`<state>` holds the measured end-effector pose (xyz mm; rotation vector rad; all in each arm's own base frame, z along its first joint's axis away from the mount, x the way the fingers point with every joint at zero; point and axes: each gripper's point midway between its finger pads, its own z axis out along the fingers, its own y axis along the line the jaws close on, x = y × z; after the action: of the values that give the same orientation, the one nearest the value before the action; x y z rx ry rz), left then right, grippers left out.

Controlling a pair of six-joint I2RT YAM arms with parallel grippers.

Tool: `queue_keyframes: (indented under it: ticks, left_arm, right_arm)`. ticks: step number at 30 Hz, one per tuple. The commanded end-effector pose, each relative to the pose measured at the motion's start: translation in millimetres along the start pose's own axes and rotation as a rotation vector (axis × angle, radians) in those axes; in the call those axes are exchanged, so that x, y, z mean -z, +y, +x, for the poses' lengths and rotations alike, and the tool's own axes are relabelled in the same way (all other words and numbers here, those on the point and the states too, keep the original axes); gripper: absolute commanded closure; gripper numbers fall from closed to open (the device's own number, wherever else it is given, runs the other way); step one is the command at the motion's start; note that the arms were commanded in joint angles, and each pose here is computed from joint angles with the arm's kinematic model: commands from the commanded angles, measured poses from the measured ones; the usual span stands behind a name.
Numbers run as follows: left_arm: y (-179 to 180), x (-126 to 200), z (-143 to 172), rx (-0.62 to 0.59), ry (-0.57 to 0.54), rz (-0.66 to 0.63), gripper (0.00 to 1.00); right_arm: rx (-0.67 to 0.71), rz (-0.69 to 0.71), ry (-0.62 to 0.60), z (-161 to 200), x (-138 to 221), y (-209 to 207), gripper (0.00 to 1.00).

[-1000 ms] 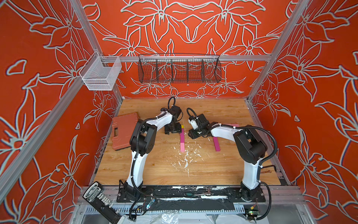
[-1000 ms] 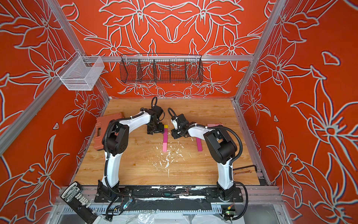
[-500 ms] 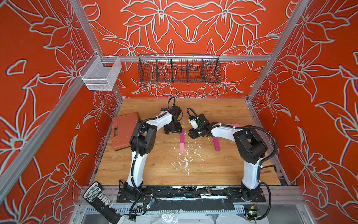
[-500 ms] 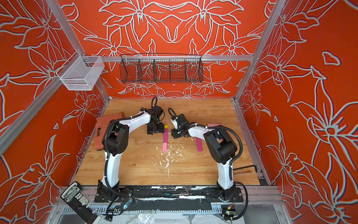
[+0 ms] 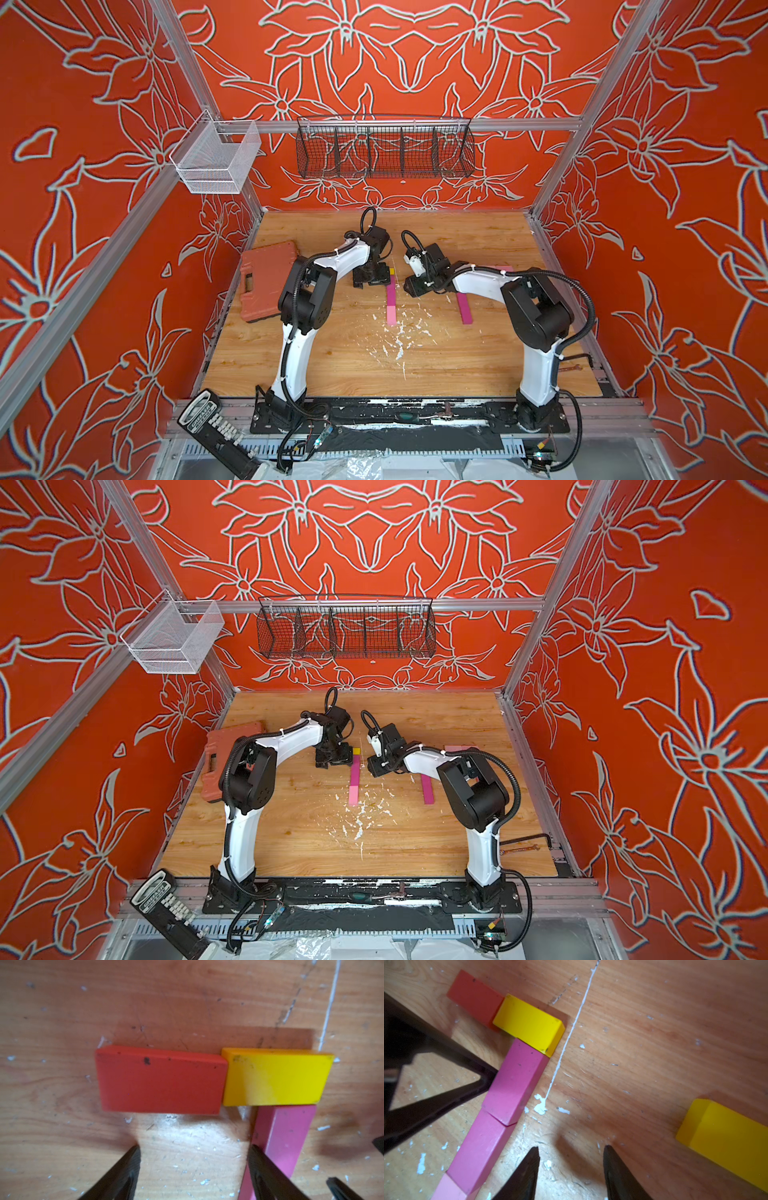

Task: Assemble the number 7 with building blocks
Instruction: Adjust the building block at the center of the board, then reset both arms

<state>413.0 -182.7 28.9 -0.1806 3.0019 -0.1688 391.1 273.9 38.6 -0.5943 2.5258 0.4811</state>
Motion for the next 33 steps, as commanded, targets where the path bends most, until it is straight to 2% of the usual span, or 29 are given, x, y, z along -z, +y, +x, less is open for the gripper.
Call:
queue_keyframes:
  ticks: [1, 6, 10, 12, 15, 23, 26, 28, 33]
  left_arm:
    - [10.5, 25.9, 2.1, -0.017, -0.035, -0.029, 0.18]
    - [23.3, 64.7, -2.4, -0.025, -0.1, -0.037, 0.15]
    - [30.3, 96.7, -3.1, -0.062, -0.196, -0.034, 0.07]
    - [36.2, 112.3, -3.4, -0.091, -0.26, -0.046, 0.01]
    - [48.0, 131.2, -2.9, -0.119, -0.338, -0.075, 0.03]
    - [75.0, 171.4, 1.5, -0.1, -0.515, -0.132, 0.03]
    - [93.1, 184.6, 2.0, -0.083, -0.609, -0.201, 0.03]
    - [109.0, 186.6, 1.9, -0.102, -0.678, -0.283, 0.03]
    - [132.5, 169.3, 4.6, -0.159, -0.782, -0.402, 0.03]
  right_arm:
    - [0.003, -0.039, -0.034, -8.8, 10.3, 7.1, 0.48]
    - [0.019, -0.056, -0.058, -20.7, 20.8, 12.9, 0.48]
    - [0.056, -0.057, -0.098, -31.3, 42.0, 17.5, 0.46]
    - [0.094, -0.041, -0.126, -37.0, 57.9, 18.5, 0.34]
    - [0.156, -0.009, -0.166, -45.5, 81.7, 17.9, 0.22]
    - [0.213, 0.056, -0.227, -53.8, 139.2, 18.3, 0.14]
    - [0.256, 0.16, -0.248, -49.4, 157.2, 3.4, 0.09]
    - [0.279, 0.278, -0.278, -48.1, 167.7, -15.1, 0.05]
    - [0.352, 0.474, -0.414, -44.4, 189.0, -46.7, 0.02]
